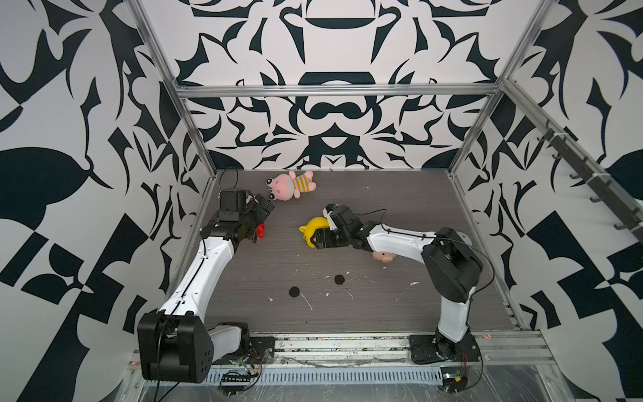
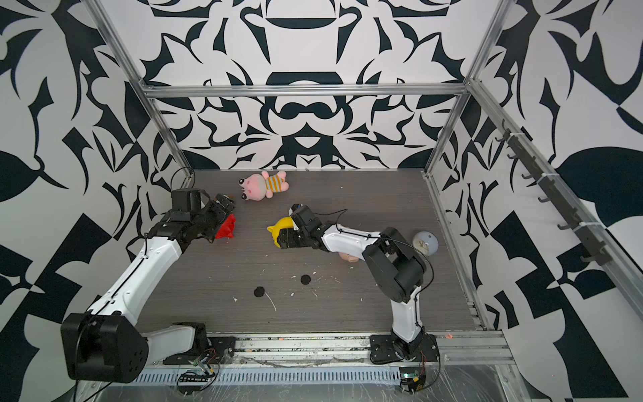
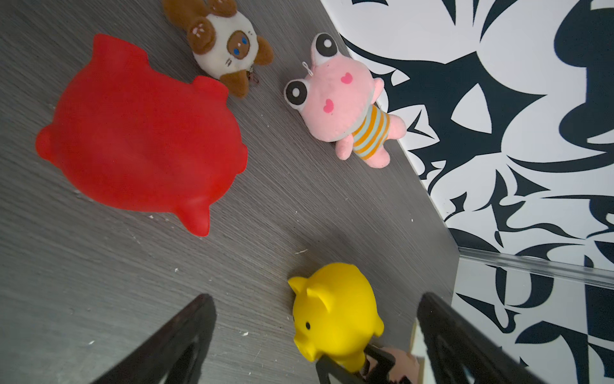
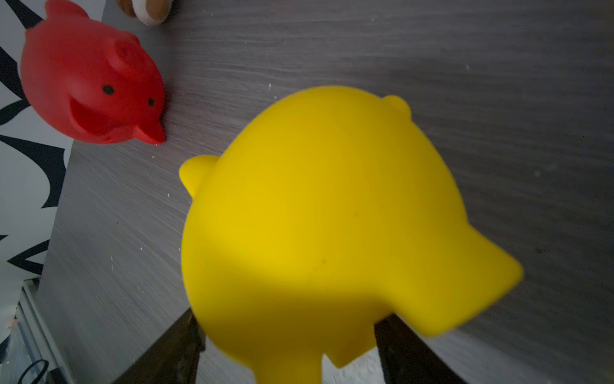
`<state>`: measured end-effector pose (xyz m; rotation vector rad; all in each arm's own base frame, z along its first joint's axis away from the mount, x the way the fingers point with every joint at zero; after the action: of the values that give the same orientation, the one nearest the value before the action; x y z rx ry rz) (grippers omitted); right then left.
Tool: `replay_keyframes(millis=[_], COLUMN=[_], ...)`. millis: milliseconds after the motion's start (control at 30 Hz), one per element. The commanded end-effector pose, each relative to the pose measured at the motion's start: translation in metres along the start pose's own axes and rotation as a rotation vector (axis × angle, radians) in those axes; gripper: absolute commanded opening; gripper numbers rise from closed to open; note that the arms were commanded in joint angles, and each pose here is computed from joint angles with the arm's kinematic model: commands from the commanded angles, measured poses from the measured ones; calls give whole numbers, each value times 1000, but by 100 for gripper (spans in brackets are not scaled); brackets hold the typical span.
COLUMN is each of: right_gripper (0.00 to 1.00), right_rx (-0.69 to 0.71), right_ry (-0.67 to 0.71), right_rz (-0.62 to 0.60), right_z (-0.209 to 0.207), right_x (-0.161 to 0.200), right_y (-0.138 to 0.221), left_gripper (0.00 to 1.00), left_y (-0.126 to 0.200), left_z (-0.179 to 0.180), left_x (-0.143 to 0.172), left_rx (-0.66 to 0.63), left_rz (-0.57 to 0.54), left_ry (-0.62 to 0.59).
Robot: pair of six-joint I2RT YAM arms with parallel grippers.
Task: Open piggy banks
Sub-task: Move the piggy bank to the center of the board.
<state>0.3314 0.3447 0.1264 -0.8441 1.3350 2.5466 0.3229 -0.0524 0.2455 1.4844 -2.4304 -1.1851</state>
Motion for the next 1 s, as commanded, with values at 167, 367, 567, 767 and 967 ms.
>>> replay_keyframes(millis=[167, 367, 567, 767, 967], right_gripper=[78, 100, 100, 100, 95], right_rx=[-56, -36, 21, 43, 278], right_ry=[82, 131, 182, 111, -19], right_rz=[-82, -134, -180, -138, -87], right_z=[28, 35, 27, -26, -103], right_x=[-56, -73, -78, -53, 1], right_y=[-14, 19, 76, 131, 186], left_gripper=[99, 99, 99, 99, 99], left_y=[-5, -3, -4, -25, -55], left_z=[-12, -20, -36, -73, -106], left_x=[7, 10, 24, 66, 125], left_rx=[107, 164, 215, 229, 247], left_rz=[86, 101, 86, 148, 245], left_ry=[-2, -36, -104, -255, -381])
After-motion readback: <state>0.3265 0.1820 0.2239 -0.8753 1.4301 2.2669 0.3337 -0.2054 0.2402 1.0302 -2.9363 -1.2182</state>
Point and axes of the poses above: each gripper's point midway between its finger pads, its own y axis back along the fingers, its own z axis along the line the jaws close on, x = y × z, the point moved 6 cm from there along y, back along the fingers, and after that the axes turned 4 degrees about y, right-handed, at the moved point
